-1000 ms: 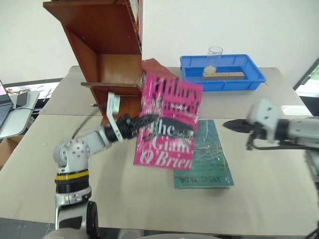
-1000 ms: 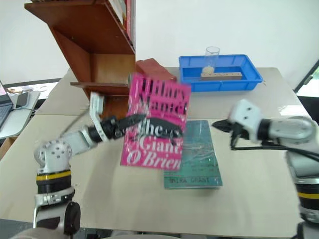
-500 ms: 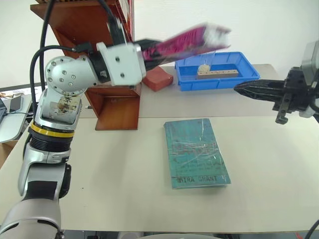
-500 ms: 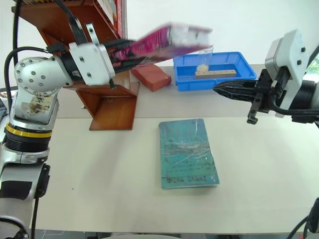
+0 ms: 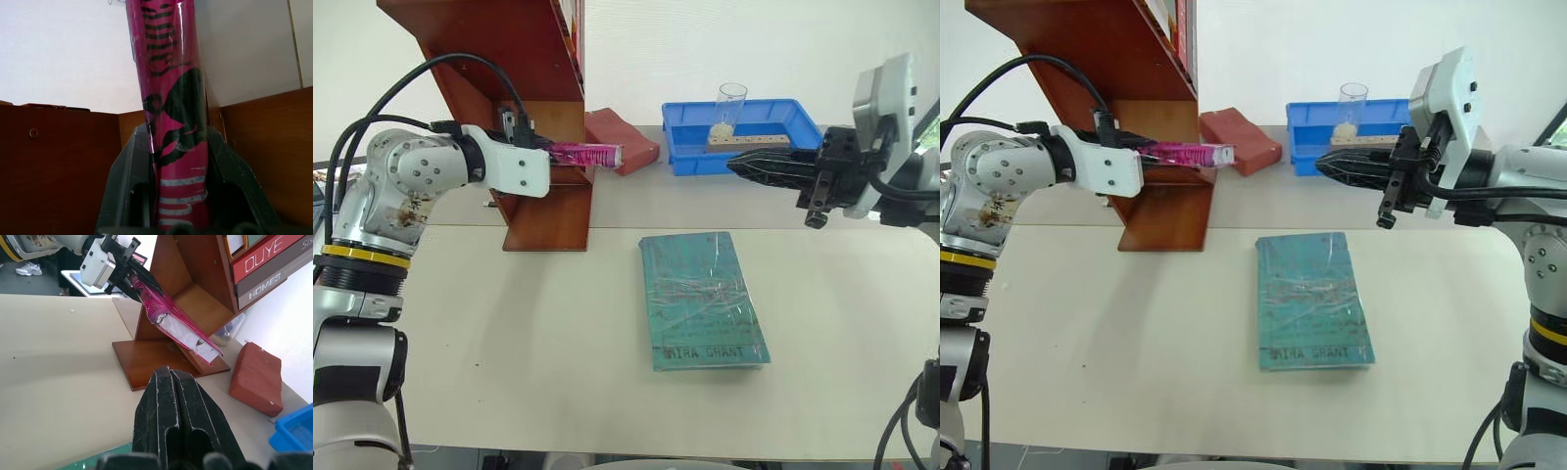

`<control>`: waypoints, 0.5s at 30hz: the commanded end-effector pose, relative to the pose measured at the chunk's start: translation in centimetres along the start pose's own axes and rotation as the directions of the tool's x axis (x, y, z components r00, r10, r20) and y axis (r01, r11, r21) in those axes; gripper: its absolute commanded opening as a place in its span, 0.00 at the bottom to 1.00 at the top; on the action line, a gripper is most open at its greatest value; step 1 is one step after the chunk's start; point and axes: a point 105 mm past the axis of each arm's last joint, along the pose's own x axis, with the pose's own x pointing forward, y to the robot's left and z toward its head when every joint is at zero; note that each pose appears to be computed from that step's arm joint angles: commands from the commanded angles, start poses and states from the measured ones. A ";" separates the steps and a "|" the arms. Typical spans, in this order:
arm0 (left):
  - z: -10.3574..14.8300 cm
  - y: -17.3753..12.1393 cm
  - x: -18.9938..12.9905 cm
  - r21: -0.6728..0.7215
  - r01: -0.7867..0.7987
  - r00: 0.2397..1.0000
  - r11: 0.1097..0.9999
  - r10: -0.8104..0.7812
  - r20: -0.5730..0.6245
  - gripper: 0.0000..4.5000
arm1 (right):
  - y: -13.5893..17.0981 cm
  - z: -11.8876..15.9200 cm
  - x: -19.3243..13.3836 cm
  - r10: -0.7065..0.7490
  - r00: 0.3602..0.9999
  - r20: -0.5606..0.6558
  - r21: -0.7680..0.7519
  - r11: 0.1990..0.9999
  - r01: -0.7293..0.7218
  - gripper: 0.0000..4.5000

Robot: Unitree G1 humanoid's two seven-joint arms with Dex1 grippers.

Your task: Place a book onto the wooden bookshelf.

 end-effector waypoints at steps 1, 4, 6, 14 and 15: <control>-1.0 0.4 -0.9 -0.050 -0.010 0.998 0.999 0.007 -0.055 0.15 | -0.3 1.5 -0.2 -0.012 0.999 0.042 -0.064 0.998 0.015 0.00; -1.0 -0.2 -1.0 -0.074 0.015 0.998 0.997 -0.019 -0.064 0.56 | -0.3 1.3 -0.2 -0.013 0.999 0.042 -0.063 0.998 0.015 0.00; -0.8 -0.3 -1.3 -0.084 0.023 0.998 0.996 -0.027 -0.058 0.78 | -0.3 1.2 -0.3 -0.014 0.999 0.039 -0.065 0.998 0.017 0.00; 0.0 1.8 -4.7 -0.149 0.001 0.999 0.989 -0.007 -0.038 0.99 | -0.7 0.8 -0.6 -0.019 1.000 0.024 -0.075 0.997 0.021 0.00; 0.1 2.5 -5.4 -0.179 -0.018 0.999 0.984 0.013 -0.032 0.99 | -0.8 0.8 -0.7 -0.020 1.000 0.023 -0.076 0.997 0.022 0.00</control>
